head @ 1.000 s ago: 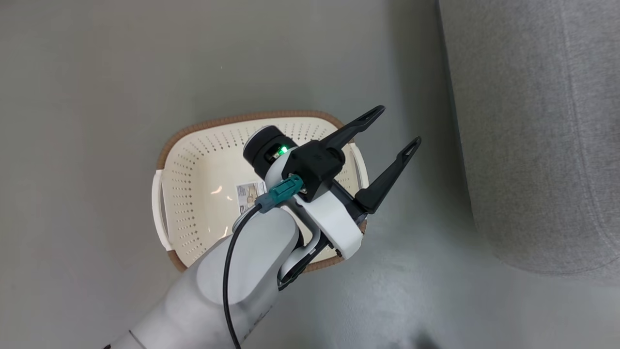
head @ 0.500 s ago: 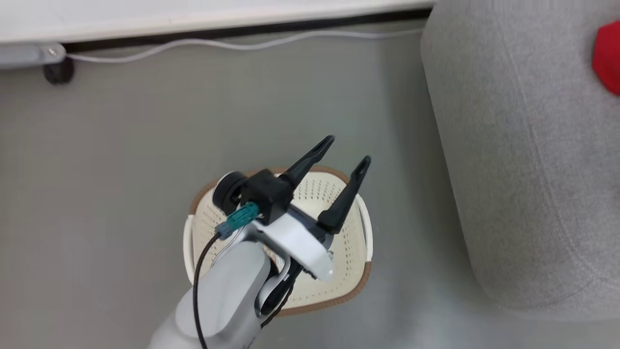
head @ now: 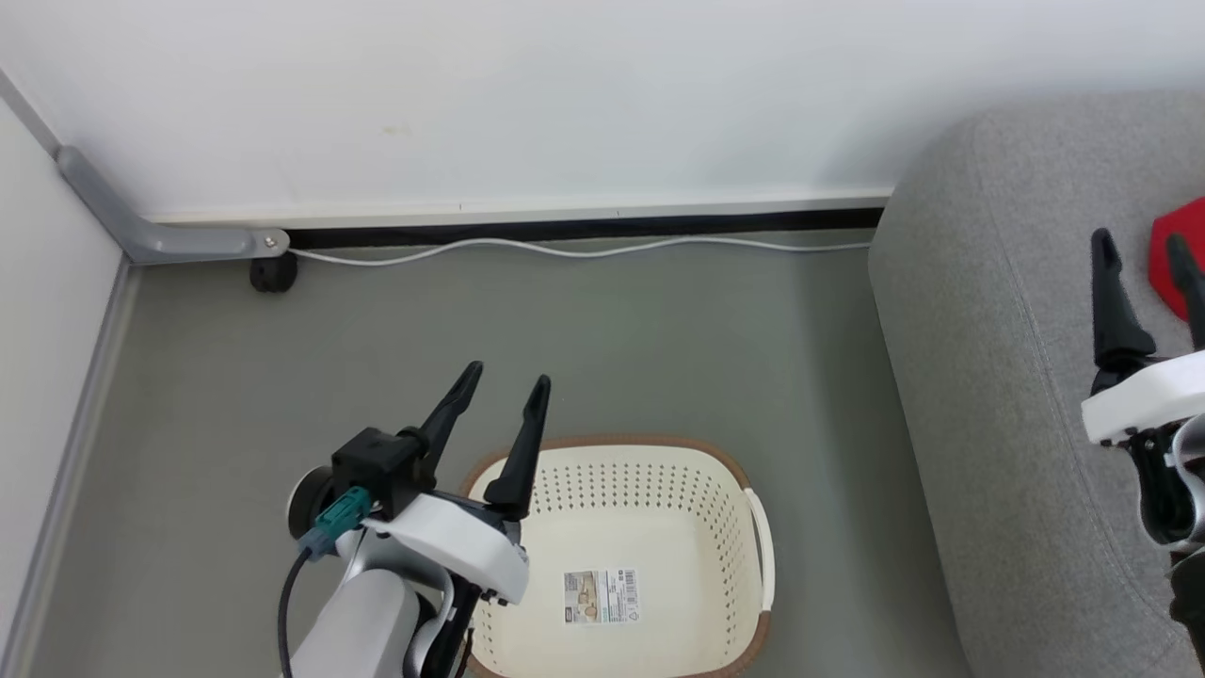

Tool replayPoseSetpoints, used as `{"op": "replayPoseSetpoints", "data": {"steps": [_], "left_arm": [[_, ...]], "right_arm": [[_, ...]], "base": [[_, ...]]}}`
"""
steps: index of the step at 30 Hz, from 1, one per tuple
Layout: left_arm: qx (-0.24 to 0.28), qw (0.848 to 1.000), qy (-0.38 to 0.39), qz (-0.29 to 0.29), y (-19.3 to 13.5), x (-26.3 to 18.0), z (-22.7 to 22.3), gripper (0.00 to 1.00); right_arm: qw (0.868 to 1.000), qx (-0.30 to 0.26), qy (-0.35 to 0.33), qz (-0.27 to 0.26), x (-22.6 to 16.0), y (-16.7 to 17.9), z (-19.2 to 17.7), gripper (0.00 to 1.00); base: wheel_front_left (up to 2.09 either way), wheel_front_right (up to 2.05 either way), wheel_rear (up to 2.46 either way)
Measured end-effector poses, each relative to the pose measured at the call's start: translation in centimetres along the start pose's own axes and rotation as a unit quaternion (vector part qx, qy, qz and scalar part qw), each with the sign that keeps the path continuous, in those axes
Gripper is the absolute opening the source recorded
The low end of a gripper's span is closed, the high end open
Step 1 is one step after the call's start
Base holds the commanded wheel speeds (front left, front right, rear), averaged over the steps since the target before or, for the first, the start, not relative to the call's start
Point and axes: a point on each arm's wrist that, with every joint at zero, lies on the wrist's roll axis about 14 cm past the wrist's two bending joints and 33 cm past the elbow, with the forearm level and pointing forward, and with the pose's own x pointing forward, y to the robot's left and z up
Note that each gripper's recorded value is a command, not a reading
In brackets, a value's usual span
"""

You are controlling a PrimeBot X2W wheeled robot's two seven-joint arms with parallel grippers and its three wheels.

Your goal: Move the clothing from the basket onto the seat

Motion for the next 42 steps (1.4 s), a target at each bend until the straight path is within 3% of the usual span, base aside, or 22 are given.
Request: {"op": "replayPoseSetpoints", "data": {"steps": [9, 18, 31, 42], "left_arm": [[0.034, 0.99, -0.039, 0.133, 6.9, -5.4, 2.8, 1.0], [0.051, 0.977, -0.035, 0.206, 9.9, -9.7, 2.2, 1.0], [0.056, 0.971, -0.021, 0.231, 10.3, -12.8, 0.8, 1.0], [0.056, 0.974, -0.01, 0.218, 9.4, -12.6, 0.1, 1.0]], "right_arm": [[0.998, 0.011, -0.003, 0.069, -2.5, 6.2, -0.4, 1.0], [0.996, 0.027, -0.002, 0.085, -5.3, 7.9, -1.1, 1.0], [0.997, 0.015, 0.024, 0.069, -9.3, 7.3, -3.7, 1.0], [0.997, -0.016, 0.036, 0.07, -9.8, 7.0, -4.5, 1.0]], "base": [[0.0, 0.0, 0.0], [0.0, 0.0, 0.0], [0.0, 0.0, 0.0], [0.0, 0.0, 0.0]]}}
